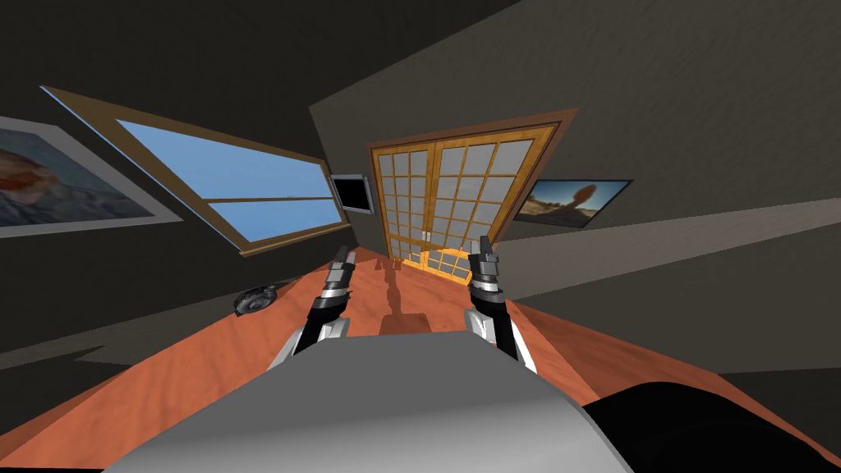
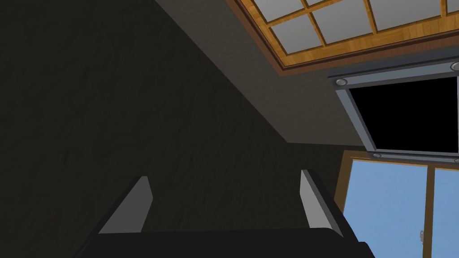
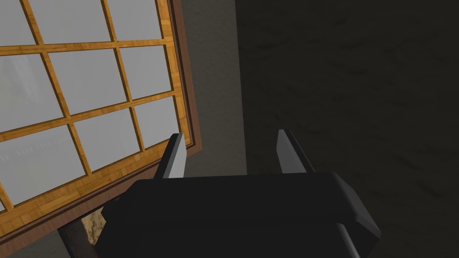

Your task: Pull the door open

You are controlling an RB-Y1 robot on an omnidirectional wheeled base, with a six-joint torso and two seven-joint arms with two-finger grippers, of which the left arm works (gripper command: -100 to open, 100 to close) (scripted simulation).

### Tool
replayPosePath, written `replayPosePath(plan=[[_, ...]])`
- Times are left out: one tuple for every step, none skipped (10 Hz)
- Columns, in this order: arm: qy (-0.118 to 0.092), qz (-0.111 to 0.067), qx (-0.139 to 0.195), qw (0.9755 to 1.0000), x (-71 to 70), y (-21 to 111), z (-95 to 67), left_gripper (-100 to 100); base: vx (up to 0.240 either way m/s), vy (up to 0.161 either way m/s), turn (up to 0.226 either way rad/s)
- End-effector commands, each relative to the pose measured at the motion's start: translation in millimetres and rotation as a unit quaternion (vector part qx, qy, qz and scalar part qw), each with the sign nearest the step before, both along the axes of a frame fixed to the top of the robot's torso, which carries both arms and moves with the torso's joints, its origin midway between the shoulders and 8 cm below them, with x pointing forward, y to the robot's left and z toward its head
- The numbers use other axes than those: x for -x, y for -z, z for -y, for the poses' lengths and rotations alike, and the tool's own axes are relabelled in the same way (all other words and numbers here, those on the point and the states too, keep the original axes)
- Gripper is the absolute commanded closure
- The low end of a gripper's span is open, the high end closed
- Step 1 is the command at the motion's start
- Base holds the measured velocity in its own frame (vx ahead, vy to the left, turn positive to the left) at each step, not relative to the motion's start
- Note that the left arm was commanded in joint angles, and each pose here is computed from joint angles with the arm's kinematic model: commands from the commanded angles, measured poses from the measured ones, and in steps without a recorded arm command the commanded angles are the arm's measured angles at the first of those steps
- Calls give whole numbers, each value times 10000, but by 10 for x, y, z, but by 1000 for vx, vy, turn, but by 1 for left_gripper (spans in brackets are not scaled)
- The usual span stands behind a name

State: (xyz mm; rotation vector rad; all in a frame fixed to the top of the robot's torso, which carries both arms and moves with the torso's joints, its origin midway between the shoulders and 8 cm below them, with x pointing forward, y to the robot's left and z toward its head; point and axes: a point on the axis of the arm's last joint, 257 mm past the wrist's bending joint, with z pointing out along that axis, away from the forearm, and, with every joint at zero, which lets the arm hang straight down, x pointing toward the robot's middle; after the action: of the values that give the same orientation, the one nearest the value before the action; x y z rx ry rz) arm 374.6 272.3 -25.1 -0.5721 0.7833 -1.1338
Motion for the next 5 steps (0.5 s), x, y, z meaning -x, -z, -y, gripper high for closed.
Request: replayPosePath(plan=[[-68, -81, -131, 9999, -41, 102, -2, -100, 95, -15, -49], [-107, -130, -207, 9996, -65, 159, -7, -100, 80, -18, -46], [-145, -178, -283, 9993, -89, 216, -12, -100, 90, -17, -43], [-184, -226, -361, 9989, -112, 274, -18, -100, 102, -28, -55], [-228, -281, -448, 9983, -138, 340, -25, -100, 92, -29, -62]])
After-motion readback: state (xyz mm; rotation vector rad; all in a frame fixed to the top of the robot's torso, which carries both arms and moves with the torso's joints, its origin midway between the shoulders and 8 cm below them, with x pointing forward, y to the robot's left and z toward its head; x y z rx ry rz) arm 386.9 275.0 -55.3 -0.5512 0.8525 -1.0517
